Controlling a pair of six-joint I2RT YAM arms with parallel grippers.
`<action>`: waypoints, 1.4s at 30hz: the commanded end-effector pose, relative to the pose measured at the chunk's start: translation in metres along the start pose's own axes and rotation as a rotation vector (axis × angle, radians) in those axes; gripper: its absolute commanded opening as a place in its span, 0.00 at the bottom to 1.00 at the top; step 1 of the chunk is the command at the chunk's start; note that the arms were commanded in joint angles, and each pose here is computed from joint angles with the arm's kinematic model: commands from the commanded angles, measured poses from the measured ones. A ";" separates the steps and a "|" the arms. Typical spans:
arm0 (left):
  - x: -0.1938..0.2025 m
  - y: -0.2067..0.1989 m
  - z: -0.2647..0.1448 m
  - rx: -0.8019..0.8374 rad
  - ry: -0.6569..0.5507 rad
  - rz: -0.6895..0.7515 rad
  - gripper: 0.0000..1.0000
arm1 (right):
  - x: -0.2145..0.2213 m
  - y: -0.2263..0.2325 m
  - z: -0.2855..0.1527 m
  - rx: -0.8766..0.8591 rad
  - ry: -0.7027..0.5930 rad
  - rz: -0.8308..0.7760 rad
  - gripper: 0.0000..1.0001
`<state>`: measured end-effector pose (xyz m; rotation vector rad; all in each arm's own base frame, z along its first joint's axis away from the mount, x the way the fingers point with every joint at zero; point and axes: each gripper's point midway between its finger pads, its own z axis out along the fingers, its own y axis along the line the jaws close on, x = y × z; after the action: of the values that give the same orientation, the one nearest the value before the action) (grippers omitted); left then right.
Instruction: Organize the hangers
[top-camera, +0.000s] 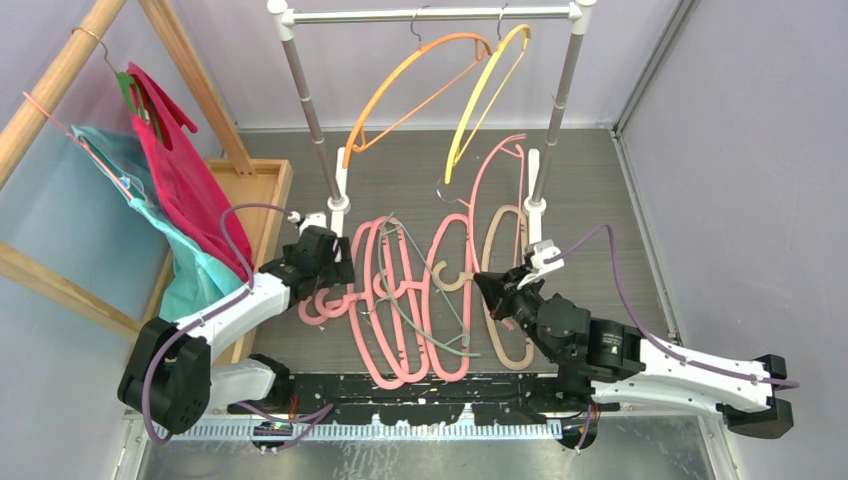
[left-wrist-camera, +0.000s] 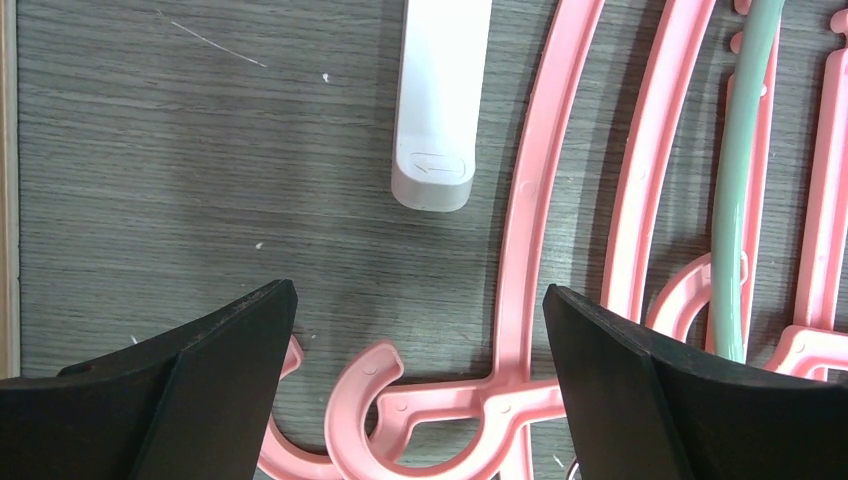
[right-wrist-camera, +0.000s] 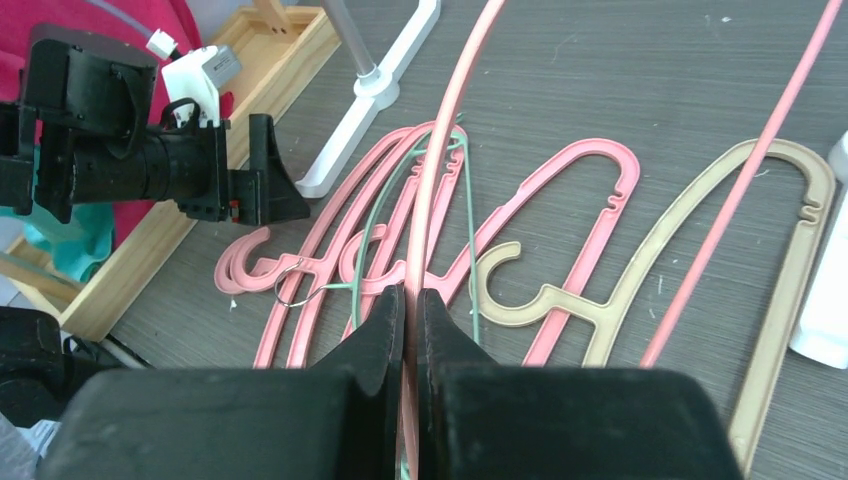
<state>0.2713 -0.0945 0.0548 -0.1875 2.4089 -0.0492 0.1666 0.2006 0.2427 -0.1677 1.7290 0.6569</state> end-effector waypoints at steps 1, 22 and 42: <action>-0.020 -0.005 -0.004 0.006 -0.056 0.001 0.98 | -0.051 -0.002 -0.014 0.012 -0.100 0.054 0.01; -0.012 -0.009 0.000 0.028 -0.040 -0.023 0.98 | -0.014 0.025 -0.023 -0.134 0.173 -0.126 0.01; -0.019 -0.007 -0.008 0.023 -0.054 -0.008 0.98 | -0.065 0.095 -0.030 -0.414 0.052 0.048 0.01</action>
<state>0.2707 -0.0946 0.0535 -0.1907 2.4140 -0.0494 0.1185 0.2356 0.2715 -0.5203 1.8135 0.8678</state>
